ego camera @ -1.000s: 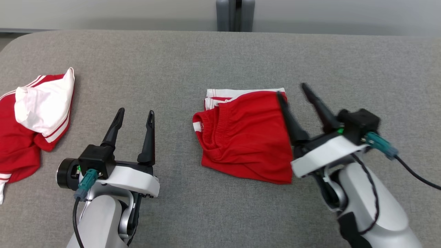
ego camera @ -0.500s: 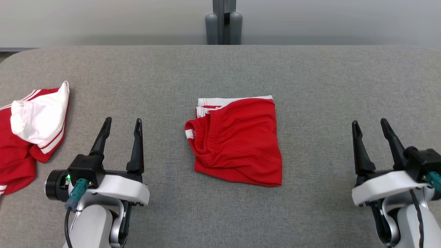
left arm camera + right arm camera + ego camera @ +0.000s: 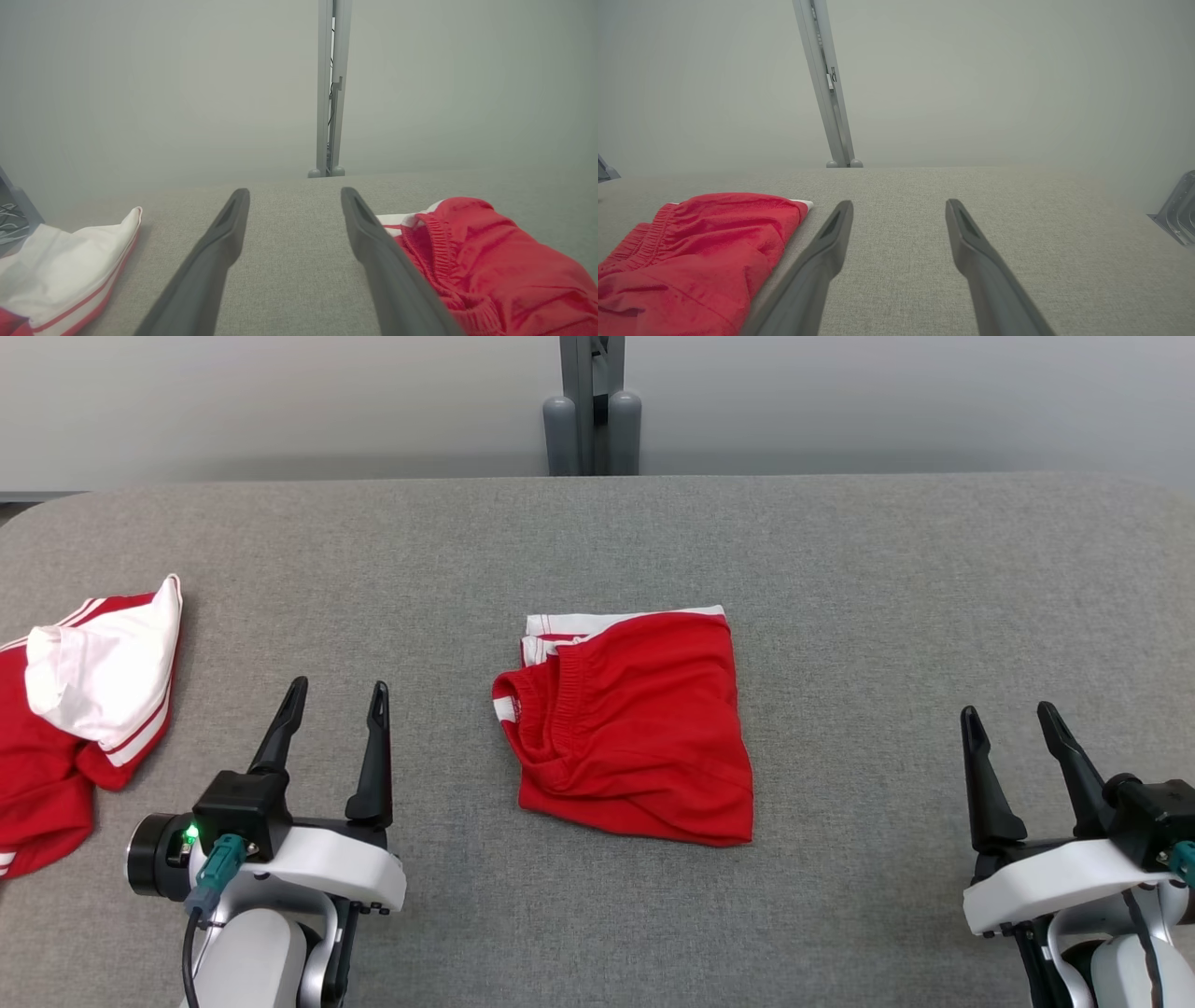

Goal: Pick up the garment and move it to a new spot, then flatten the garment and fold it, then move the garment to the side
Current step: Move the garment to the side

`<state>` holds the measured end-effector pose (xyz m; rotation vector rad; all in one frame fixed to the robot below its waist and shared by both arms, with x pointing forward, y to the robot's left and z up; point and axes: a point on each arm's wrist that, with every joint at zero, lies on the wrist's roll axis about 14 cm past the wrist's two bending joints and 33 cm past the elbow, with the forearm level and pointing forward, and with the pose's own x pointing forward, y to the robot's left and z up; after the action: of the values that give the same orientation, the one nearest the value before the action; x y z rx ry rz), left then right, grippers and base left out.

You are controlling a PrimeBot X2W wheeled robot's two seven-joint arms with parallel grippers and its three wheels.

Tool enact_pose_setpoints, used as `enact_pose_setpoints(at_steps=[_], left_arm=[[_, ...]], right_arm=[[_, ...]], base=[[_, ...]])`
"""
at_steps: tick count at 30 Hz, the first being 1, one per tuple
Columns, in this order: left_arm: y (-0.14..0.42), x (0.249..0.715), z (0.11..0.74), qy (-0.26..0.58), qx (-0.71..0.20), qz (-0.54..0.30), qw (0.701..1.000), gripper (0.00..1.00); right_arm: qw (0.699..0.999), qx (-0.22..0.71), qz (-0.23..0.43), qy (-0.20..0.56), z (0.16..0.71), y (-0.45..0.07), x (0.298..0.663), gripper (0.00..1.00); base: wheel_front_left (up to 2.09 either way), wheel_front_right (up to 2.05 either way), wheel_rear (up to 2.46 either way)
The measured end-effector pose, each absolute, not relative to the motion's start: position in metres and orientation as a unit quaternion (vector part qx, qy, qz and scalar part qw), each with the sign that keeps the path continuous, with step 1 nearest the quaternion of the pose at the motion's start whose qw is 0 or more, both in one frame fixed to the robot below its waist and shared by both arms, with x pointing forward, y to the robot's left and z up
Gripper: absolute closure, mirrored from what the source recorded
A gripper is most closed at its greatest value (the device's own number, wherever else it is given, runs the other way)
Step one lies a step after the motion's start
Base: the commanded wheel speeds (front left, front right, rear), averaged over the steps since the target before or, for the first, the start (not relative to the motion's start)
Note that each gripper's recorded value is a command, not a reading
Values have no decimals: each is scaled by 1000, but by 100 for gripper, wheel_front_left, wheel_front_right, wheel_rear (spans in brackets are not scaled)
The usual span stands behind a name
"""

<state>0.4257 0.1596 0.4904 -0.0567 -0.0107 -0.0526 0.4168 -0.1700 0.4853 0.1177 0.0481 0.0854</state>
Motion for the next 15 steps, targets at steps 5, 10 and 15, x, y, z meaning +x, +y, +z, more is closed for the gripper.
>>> enact_pose_setpoints(at_steps=[5, 10, 15], left_arm=[[159, 424, 488, -1, -30, -27, 999, 0], [160, 421, 485, 5, -33, -25, 999, 0], [165, 419, 479, 12, -35, -19, 999, 0]], right_arm=[[997, 61, 51, 26, 486, -165, 419, 0], [990, 62, 102, 73, 464, -128, 422, 0], [976, 78, 165, 119, 440, -81, 425, 0]], base=[[0, 0, 0], [0, 0, 0], [0, 0, 0]])
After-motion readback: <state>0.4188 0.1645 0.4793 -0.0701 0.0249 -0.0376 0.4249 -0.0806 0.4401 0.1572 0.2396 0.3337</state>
